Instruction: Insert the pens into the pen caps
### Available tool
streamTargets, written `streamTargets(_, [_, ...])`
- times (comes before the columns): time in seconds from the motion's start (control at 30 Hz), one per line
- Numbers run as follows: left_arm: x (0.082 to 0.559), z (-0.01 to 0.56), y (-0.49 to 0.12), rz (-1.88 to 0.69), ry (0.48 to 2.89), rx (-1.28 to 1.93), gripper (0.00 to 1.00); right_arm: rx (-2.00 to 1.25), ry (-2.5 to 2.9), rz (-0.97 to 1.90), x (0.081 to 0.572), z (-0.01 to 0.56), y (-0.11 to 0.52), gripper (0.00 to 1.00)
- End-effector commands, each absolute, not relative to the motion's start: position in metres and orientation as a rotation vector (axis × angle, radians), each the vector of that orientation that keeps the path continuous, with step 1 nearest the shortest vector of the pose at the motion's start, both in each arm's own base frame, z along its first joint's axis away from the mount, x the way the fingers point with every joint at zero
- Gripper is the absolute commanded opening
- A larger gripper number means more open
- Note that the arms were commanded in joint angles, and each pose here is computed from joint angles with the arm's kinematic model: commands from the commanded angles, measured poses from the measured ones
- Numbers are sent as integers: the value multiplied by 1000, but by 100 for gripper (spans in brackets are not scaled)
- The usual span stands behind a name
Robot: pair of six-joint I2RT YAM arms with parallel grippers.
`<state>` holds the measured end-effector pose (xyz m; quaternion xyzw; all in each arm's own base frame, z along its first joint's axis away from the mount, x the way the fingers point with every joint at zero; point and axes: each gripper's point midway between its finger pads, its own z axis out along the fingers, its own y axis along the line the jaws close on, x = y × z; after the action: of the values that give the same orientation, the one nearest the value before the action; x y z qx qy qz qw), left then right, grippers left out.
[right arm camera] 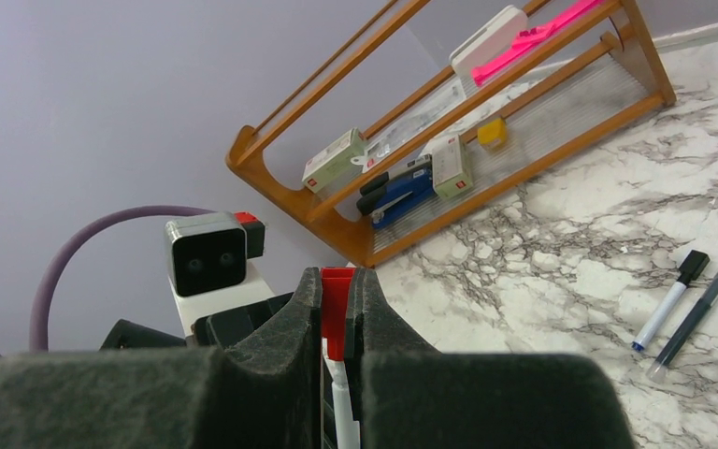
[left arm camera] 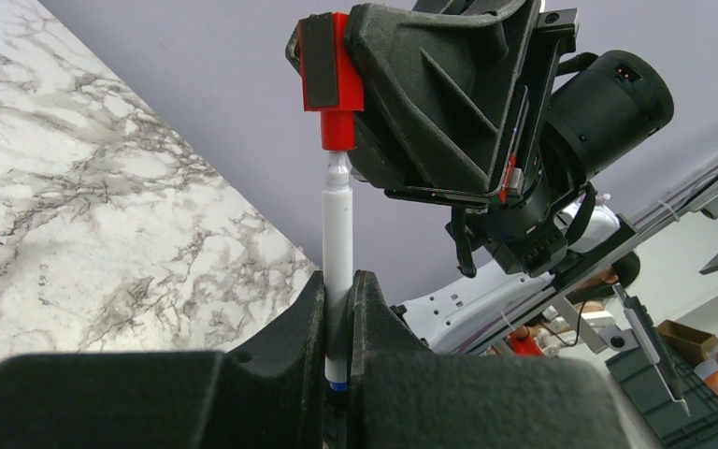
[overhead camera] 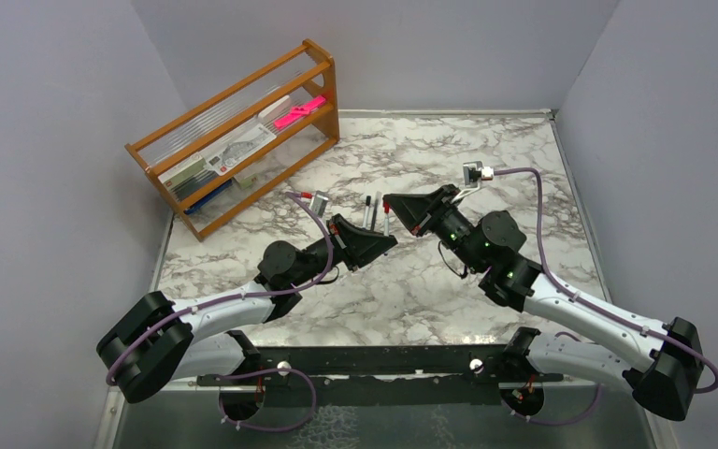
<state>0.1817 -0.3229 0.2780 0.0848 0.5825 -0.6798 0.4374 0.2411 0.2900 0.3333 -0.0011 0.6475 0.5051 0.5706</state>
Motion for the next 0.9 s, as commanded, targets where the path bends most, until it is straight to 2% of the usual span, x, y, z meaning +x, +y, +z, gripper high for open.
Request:
streamTargets(0.0, [176,298,-322,-1707,1368,243,0,-16,1533,1201,237,328,292,1])
streamTargets(0.87, [194,348,-334,-1666,1249,278,0,-104,1654,1169,222,291,290,1])
